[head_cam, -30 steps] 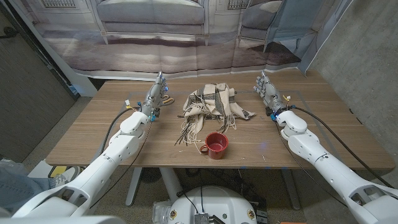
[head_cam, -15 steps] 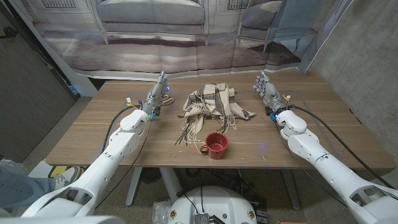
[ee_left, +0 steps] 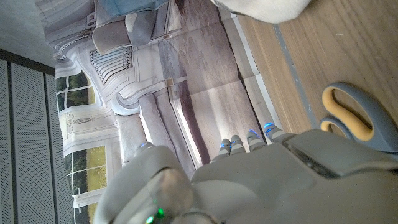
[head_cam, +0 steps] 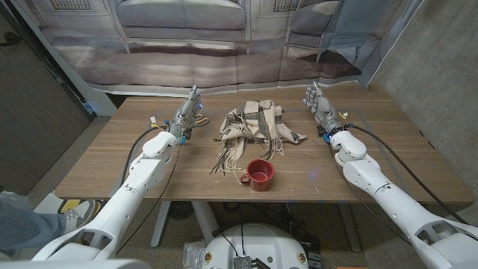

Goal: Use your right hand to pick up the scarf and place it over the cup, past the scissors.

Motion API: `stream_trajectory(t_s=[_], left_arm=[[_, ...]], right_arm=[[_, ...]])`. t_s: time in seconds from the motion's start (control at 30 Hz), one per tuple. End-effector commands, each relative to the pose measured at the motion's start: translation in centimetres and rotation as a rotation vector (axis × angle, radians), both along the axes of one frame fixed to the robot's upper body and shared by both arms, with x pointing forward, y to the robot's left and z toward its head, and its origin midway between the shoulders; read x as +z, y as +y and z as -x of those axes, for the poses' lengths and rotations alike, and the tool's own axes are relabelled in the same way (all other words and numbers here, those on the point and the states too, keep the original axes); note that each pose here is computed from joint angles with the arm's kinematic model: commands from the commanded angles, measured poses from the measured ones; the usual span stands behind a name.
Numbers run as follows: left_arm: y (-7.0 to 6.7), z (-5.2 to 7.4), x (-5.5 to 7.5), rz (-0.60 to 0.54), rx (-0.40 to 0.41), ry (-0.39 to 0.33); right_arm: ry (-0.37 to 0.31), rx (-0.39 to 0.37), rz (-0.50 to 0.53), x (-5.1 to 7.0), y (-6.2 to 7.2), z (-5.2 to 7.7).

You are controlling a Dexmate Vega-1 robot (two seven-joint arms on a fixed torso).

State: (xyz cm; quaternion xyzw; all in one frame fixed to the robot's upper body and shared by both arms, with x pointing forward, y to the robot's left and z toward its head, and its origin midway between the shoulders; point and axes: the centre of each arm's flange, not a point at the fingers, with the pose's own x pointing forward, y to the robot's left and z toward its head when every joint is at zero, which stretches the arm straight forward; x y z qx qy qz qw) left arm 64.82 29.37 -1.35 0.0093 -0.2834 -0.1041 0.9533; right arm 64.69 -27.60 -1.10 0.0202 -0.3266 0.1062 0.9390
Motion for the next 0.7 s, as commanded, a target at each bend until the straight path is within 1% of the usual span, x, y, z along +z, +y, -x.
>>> stream_trajectory(t_s=[0.03,0.2,0.43,0.7], left_arm=[[0.4,0.9,0.4,-0.010,0.008,-0.063],[0.8,1.1,0.3,-0.012,0.002,-0.067],[1.0,1.2,0.1,-0.005,-0.005,-0.069],[1.1,1.4,0.0,-0.014,-0.007,-0.073]], right_arm=[[-0.032,0.010,0.011,0.6,0.8,0.4],[-0.033,0.012,0.016,0.6,1.0,0.5],[-0.046,0.010,0.029,0.6,1.5,0.8],[-0.075,0.012,0.053,1.2,1.9,1.5]])
